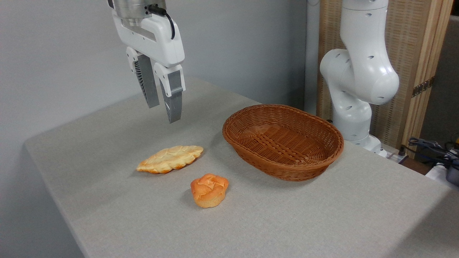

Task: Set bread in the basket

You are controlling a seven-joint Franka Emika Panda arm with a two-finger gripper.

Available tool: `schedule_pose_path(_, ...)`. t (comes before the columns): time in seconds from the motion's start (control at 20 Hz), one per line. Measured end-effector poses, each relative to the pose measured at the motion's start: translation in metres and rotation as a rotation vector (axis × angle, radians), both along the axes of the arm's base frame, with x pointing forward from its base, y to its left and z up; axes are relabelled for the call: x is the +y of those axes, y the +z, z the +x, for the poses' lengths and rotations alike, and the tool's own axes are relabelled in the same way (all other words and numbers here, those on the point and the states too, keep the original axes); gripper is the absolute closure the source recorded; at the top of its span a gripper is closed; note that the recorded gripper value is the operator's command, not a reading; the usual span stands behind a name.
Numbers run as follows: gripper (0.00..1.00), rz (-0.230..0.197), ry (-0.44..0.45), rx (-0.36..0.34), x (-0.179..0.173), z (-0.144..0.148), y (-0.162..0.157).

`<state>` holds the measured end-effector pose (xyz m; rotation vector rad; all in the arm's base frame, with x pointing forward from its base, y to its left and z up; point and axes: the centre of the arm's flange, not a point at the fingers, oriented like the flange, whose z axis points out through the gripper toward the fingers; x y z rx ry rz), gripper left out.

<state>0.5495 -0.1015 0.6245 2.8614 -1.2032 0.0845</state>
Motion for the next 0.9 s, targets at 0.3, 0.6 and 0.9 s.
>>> schedule_pose_path(0.3, 0.00, 0.001, 0.001, 0.007, 0.0006, -0.0006, -0.0007)
schedule_pose_path(0.6, 0.00, 0.001, 0.005, 0.007, 0.0029, -0.0002, -0.0006)
schedule_pose_path(0.9, 0.00, 0.001, 0.000, 0.007, 0.0002, -0.0007, -0.0006)
